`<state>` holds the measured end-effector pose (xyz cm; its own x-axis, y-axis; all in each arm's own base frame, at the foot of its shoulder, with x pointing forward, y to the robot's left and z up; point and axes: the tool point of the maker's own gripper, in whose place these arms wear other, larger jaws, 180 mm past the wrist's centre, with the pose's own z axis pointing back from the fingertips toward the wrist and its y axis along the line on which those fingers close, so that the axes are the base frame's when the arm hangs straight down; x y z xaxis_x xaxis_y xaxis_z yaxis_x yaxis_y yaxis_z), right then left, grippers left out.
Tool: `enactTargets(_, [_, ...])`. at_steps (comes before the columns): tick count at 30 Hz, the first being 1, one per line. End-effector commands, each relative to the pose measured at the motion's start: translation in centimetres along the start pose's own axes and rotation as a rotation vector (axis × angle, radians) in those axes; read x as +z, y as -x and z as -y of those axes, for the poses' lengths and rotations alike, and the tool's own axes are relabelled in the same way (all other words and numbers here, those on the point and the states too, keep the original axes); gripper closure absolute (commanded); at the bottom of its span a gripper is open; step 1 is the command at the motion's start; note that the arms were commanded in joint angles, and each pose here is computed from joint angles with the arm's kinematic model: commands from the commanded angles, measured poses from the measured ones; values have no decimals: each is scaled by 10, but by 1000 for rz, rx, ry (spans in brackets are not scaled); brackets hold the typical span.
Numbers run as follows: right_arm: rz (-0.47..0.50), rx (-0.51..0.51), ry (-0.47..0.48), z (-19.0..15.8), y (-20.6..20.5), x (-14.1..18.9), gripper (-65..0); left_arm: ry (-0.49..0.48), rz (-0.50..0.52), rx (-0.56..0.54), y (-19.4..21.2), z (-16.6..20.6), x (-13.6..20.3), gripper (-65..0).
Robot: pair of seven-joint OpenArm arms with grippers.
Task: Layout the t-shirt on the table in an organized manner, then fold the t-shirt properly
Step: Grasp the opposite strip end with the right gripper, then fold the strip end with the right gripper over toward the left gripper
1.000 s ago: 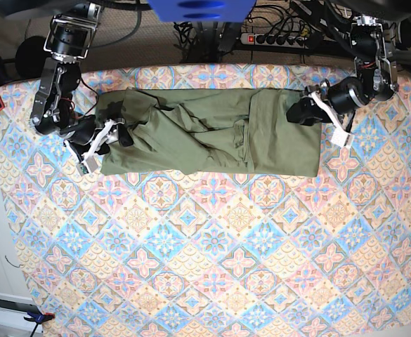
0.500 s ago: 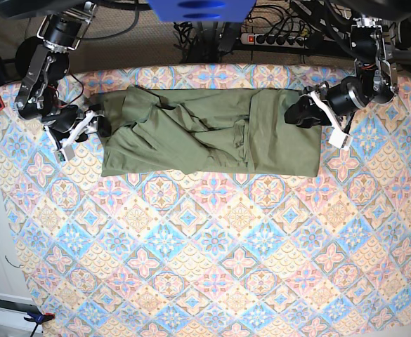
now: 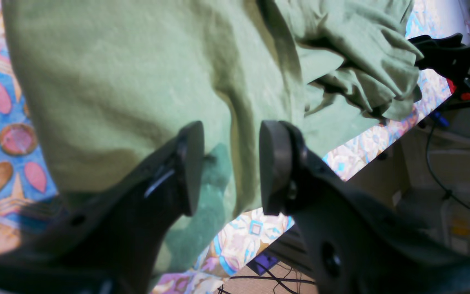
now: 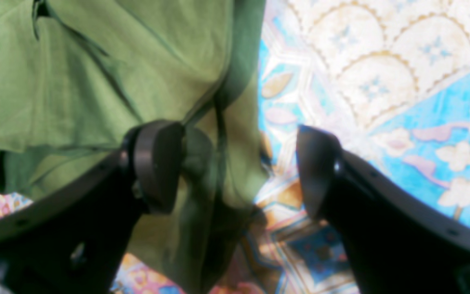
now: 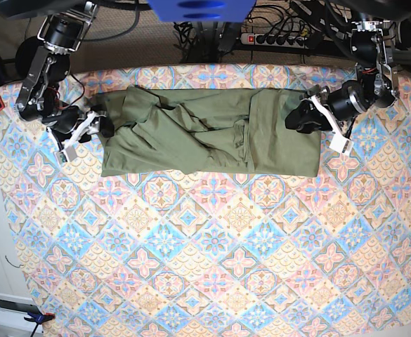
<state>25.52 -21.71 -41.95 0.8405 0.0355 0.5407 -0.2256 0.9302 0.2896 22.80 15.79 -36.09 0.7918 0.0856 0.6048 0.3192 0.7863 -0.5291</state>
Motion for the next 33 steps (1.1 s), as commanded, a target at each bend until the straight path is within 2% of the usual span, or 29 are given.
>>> enactTargets(1, [34,24,9,4,-19,4,-429,10,35,-22,-12,2,4,-207])
enactTargets(3, [57,34,8,3,-32,4,-429,9,38,-23,-13,2,4,-206])
enactTargets(8, [21,6,-15,2,-26,-3,-430,9,38,-23,-13,2,4,-206])
enactTargets(15, [66,-50,-131,-18,-28,-9,-429,10,38,-22,-13,2,4,-206])
enactTargets(20, [28,-8,-193,-42,-22,-19,-429,10,38,-22,-13,2,4,-206])
enactTargets(24, [-25,-18,-202,-47,4,-20,-429,10,38,-22,-13,2,4,-206])
enactTargets(29, [-28,-30,-215,-53,9,-23,-426,9,39,-22,-13,2,5,-206])
enactTargets(31, [-28,-31,-216,-53,9,-23,-391,10,40,-22,-13,2,5,-206])
enactTargets(33, [-24,-31,-216,-53,8,-23,-314,11,43,-23,-14,2,5,-206])
